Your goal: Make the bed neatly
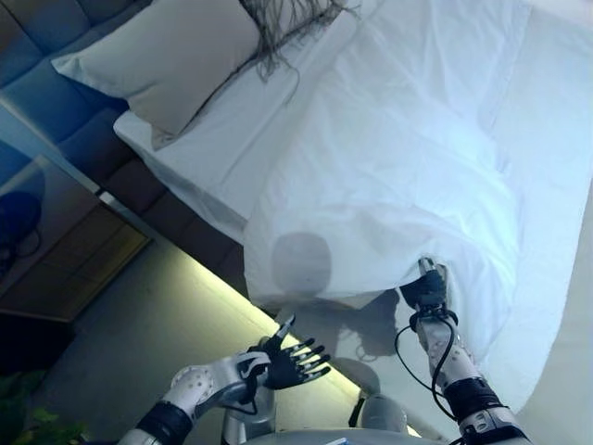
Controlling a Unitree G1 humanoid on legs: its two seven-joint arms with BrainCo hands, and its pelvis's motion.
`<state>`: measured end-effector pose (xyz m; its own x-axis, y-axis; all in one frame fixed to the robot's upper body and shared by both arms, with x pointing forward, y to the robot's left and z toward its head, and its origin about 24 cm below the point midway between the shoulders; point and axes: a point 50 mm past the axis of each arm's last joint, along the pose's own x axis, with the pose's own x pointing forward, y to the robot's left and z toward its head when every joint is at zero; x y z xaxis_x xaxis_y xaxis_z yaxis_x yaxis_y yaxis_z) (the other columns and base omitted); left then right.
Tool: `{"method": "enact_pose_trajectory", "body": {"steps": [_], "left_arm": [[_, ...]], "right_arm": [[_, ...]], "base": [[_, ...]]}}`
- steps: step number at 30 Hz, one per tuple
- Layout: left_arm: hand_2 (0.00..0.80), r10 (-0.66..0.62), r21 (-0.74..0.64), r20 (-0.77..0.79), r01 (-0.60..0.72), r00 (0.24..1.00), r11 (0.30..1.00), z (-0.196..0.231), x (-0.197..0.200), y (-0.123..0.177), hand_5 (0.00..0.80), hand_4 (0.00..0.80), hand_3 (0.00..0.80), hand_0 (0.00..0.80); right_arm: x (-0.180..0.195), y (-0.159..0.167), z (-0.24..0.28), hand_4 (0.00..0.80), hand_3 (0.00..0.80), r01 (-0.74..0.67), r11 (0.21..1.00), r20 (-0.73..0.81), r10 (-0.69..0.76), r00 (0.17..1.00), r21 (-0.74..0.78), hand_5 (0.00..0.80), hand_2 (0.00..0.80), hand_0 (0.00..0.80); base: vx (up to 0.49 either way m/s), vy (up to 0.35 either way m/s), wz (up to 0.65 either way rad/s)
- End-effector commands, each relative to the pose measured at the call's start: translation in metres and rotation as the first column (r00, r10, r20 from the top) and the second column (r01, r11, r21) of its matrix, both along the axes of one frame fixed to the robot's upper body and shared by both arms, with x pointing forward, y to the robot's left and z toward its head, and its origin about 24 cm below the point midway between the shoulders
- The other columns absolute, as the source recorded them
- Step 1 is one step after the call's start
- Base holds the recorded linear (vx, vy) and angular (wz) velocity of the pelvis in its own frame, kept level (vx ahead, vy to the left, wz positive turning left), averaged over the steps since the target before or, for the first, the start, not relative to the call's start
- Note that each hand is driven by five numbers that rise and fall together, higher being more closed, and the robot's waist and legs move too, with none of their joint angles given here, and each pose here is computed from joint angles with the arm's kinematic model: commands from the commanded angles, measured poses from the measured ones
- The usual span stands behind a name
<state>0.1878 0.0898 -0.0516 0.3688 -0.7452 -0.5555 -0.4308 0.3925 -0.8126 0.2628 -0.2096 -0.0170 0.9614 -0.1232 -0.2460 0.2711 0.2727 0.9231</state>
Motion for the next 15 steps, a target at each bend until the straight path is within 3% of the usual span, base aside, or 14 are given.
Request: {"method": "enact_pose_trajectory", "body": {"steps": [1, 8, 15], "left_arm": [[0.0, 0.132, -0.096, 0.06, -0.126, 0.989, 0.987, 0.015, 0.031, -0.022, 0.0, 0.0, 0.0, 0.0], [0.0, 0.265, -0.143, 0.107, -0.249, 0.958, 0.958, 0.03, 0.062, -0.061, 0.0, 0.0, 0.0, 0.0], [0.0, 0.322, -0.13, 0.121, -0.306, 0.939, 0.943, 0.041, 0.077, -0.073, 0.0, 0.0, 0.0, 0.0]], "right_arm": [[0.035, 0.007, 0.05, 0.8, 0.8, 0.006, 0.999, 0.267, -0.019, 0.964, 0.05, 0.8, 0.8, 0.8], [0.056, 0.022, 0.08, 0.8, 0.8, -0.001, 0.998, 0.356, -0.022, 0.934, 0.064, 0.8, 0.8, 0.8], [0.071, 0.024, 0.116, 0.8, 0.8, -0.015, 1.0, 0.429, 0.003, 0.903, 0.023, 0.8, 0.8, 0.8]], "base": [[-0.138, -0.117, 0.04], [-0.103, -0.046, 0.04], [-0.072, 0.057, 0.01]]}}
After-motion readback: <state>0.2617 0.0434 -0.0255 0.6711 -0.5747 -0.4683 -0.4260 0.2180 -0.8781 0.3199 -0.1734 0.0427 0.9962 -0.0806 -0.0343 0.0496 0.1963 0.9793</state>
